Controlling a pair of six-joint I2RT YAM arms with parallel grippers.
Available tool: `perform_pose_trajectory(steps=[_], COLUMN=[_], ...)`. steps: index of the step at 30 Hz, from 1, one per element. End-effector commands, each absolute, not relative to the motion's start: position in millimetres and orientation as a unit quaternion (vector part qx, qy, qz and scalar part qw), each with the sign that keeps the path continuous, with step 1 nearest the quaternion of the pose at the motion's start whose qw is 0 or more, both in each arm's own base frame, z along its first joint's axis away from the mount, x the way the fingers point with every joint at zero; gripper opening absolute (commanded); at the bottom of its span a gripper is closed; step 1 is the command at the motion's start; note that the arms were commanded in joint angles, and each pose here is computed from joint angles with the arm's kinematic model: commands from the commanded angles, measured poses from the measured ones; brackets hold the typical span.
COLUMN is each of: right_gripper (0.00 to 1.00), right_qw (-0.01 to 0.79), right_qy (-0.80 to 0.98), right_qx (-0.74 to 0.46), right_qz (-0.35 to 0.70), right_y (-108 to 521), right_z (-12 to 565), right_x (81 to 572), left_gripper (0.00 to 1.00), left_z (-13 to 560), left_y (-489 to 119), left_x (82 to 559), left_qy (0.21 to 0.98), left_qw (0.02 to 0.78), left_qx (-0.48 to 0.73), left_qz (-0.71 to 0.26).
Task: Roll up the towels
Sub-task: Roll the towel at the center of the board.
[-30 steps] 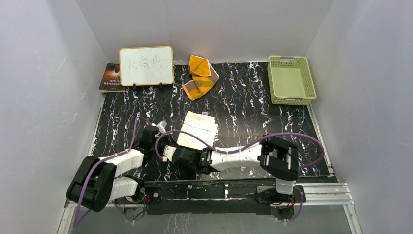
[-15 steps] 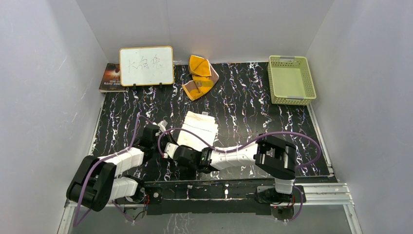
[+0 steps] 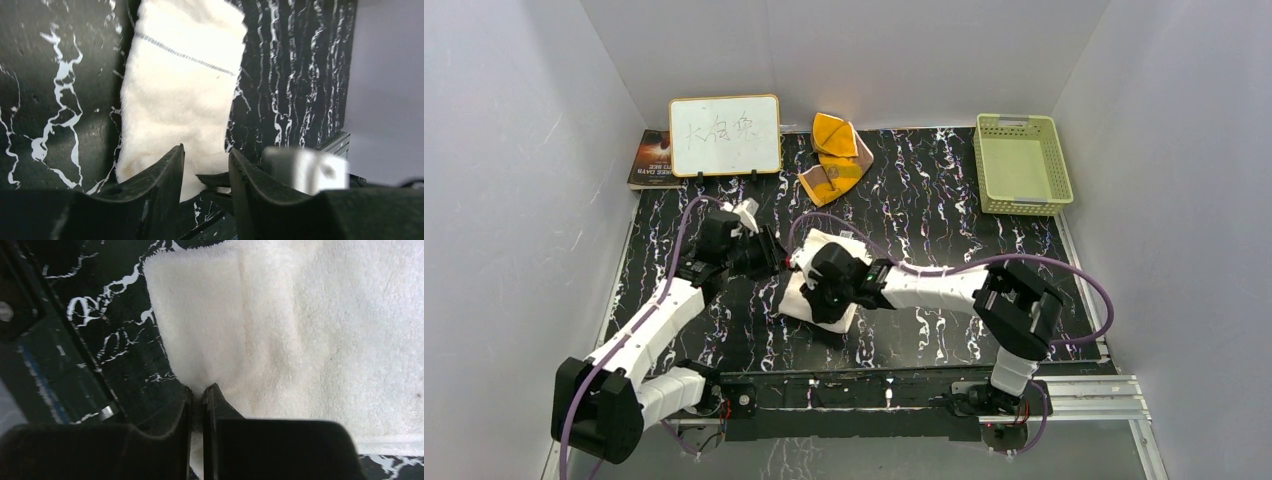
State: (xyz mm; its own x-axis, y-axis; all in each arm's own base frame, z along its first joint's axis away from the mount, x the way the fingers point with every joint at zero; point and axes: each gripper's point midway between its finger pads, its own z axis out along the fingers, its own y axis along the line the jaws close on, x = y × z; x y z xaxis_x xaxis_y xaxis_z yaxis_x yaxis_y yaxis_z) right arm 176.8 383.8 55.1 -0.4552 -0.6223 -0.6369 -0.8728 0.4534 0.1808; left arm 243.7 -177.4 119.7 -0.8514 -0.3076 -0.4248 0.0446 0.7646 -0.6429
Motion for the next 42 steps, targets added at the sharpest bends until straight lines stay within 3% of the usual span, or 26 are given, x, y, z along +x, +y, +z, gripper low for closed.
perform_pose_trajectory(steps=[1, 7, 17, 21, 30, 42], right_gripper=[0.0, 0.0, 0.0, 0.0, 0.0, 0.0], right_qw=[0.173, 0.094, -0.049, -0.072, -0.107, -0.139], right_qy=[0.802, 0.795, 0.801, 0.803, 0.815, 0.838], right_qx=[-0.406, -0.349, -0.263, -0.229, -0.157, -0.101], right_qz=[0.402, 0.488, 0.535, 0.546, 0.548, 0.518], right_y=[399.2, 394.7, 389.4, 384.9, 373.2, 363.3], right_z=[96.2, 114.9, 85.4, 73.5, 46.7, 8.7], right_x=[155.9, 160.3, 170.0, 177.0, 201.8, 204.4], left_gripper=[0.39, 0.41, 0.42, 0.4, 0.12, 0.09], left_z=[141.2, 146.2, 141.6, 143.6, 144.9, 93.7], left_y=[-171.9, -177.4, -190.5, -197.7, -204.5, -212.0], left_x=[235.1, 228.3, 222.7, 221.1, 213.4, 203.8], left_qy=[0.905, 0.896, 0.882, 0.874, 0.862, 0.848], left_qw=[0.265, 0.263, 0.248, 0.241, 0.232, 0.198], left_qx=[-0.055, -0.048, -0.04, -0.034, -0.019, -0.056], left_qz=[-0.329, -0.354, -0.398, -0.422, -0.45, -0.488])
